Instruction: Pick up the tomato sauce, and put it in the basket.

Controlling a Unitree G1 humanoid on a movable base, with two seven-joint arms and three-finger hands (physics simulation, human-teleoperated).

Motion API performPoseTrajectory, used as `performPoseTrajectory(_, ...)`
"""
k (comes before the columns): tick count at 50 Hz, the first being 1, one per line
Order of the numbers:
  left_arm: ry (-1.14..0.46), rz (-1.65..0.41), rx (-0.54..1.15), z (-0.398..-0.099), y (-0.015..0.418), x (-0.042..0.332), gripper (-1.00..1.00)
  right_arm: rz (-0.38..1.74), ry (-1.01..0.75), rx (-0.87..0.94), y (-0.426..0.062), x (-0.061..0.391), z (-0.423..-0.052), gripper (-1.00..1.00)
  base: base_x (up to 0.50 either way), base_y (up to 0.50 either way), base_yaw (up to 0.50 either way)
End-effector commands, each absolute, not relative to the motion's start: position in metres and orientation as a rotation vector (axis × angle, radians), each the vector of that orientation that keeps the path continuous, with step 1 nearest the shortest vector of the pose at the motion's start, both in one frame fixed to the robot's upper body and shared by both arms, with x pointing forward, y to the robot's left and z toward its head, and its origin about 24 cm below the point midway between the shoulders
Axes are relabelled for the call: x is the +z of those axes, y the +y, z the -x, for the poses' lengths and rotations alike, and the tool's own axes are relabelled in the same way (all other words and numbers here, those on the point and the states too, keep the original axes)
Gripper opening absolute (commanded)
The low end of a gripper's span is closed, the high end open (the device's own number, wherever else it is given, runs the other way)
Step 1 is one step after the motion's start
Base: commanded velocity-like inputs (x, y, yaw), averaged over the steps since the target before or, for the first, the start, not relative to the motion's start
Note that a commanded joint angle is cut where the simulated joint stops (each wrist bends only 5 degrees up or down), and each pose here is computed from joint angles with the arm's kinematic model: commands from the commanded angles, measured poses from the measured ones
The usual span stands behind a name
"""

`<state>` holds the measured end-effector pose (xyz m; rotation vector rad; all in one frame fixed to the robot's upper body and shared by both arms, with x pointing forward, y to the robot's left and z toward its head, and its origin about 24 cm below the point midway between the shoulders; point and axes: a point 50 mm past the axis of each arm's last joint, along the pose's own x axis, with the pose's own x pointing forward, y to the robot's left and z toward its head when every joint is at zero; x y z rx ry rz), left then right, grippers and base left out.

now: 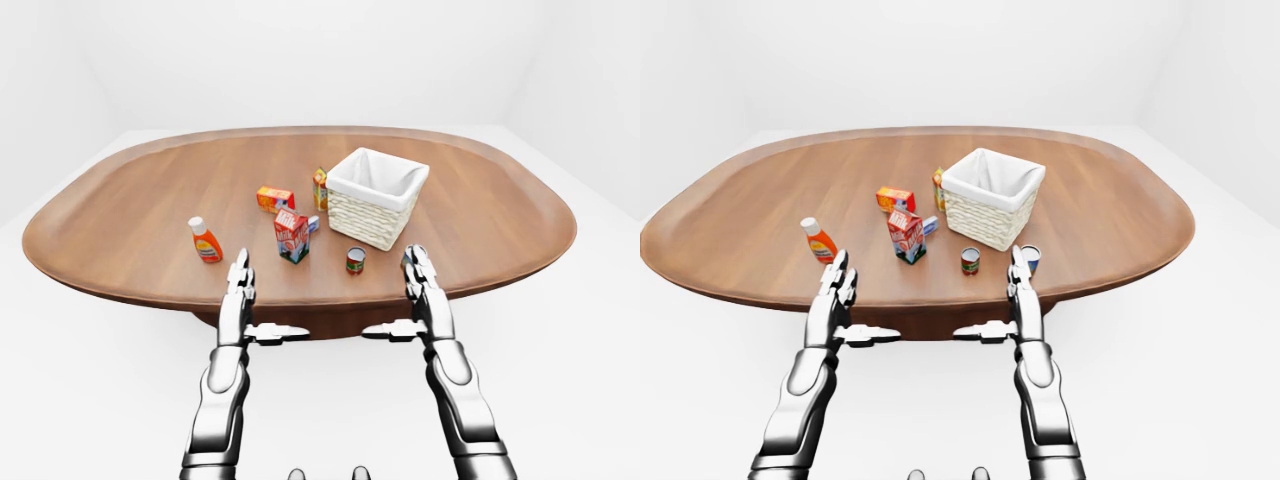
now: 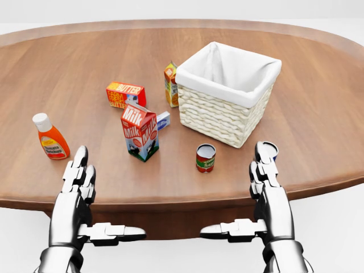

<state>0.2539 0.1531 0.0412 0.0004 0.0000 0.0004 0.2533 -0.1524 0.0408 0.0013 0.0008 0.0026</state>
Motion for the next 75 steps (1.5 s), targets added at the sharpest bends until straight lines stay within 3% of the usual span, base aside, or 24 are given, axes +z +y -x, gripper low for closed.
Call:
performPoseTrajectory(1, -0.001, -0.003, 0.003, -0.254, 0.16, 0.042, 1.0, -0.003, 0.002, 0.007, -0.158, 0.041, -0.252, 1.0, 0.0, 0.0, 0.0)
performPoseTrajectory(9, -0.009, -0.017, 0.008, -0.252, 0.161, 0.051, 1.0, -0.006, -0.024, 0.005, -0.158, 0.054, -0.246, 1.0, 0.0, 0.0, 0.0)
performPoseTrajectory(11, -0.083, -0.042, 0.012, -0.248, 0.16, 0.073, 1.0, -0.028, -0.108, -0.008, -0.164, 0.078, -0.247, 1.0, 0.0, 0.0, 0.0)
performPoseTrajectory(35, -0.156, -0.052, 0.017, -0.244, 0.161, 0.09, 1.0, -0.032, -0.168, -0.012, -0.166, 0.092, -0.245, 1.0, 0.0, 0.0, 0.0)
performPoseTrajectory(64, -0.127, -0.05, 0.009, -0.244, 0.158, 0.083, 1.0, -0.065, -0.189, 0.037, -0.165, 0.096, -0.239, 1.0, 0.27, -0.01, 0.0)
performPoseTrajectory(75, -0.128, -0.05, 0.009, -0.244, 0.158, 0.083, 1.0, -0.061, -0.184, 0.035, -0.165, 0.095, -0.24, 1.0, 0.0, -0.48, 0.0)
